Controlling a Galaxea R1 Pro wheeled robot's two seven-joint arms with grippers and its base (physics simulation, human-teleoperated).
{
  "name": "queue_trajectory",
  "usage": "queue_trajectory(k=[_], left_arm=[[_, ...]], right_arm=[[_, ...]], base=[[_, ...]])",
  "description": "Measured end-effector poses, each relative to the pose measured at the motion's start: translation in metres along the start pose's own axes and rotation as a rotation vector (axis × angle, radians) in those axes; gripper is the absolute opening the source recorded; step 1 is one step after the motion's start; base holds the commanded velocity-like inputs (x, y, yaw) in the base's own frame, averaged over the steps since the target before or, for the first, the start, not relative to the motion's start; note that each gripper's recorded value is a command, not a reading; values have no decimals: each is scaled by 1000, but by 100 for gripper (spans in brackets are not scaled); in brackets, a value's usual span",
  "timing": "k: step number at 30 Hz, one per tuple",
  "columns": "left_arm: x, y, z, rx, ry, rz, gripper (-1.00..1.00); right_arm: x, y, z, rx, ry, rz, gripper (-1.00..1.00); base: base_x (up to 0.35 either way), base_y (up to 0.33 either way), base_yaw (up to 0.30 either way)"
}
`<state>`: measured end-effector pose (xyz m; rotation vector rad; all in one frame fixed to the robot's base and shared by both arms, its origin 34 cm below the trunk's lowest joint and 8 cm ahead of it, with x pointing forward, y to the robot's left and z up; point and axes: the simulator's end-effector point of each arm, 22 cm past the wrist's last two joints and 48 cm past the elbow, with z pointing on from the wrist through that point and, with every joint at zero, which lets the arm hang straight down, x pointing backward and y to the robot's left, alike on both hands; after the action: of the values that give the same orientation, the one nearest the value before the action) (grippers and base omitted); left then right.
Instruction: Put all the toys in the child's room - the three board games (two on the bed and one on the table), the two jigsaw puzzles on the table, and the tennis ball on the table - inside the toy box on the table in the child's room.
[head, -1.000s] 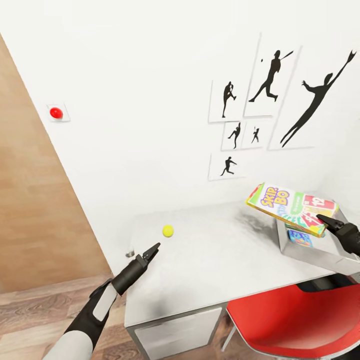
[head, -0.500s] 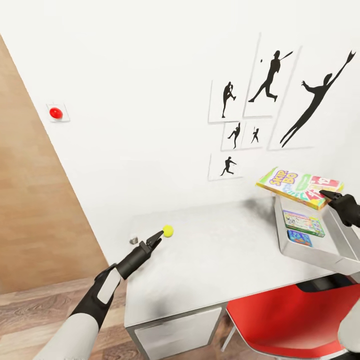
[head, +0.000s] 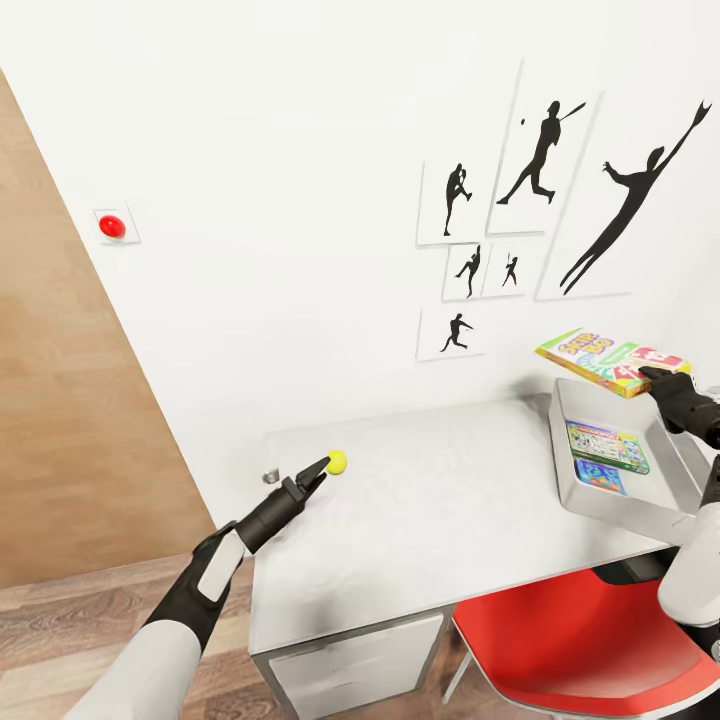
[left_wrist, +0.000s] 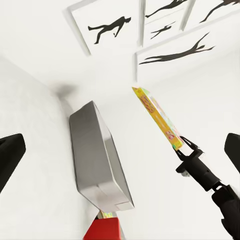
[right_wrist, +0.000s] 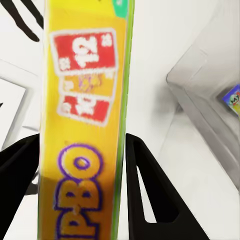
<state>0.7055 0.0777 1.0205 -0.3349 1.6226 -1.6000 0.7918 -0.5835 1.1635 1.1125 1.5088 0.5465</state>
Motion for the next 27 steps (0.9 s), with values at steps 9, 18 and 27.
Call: queue_trajectory(k=[9, 18, 27], left_arm=[[7, -4, 4, 6, 24, -6, 100], [9, -6, 6, 9, 30, -5, 100], [9, -9, 6, 11, 31, -2, 100]], right_arm=[[14, -19, 12, 74, 18, 45, -100], [19, -27, 14, 110, 29, 90, -100], [29, -33, 17, 123, 45, 131, -100]], base=[[0, 0, -127], [0, 0, -239], [0, 0, -267]])
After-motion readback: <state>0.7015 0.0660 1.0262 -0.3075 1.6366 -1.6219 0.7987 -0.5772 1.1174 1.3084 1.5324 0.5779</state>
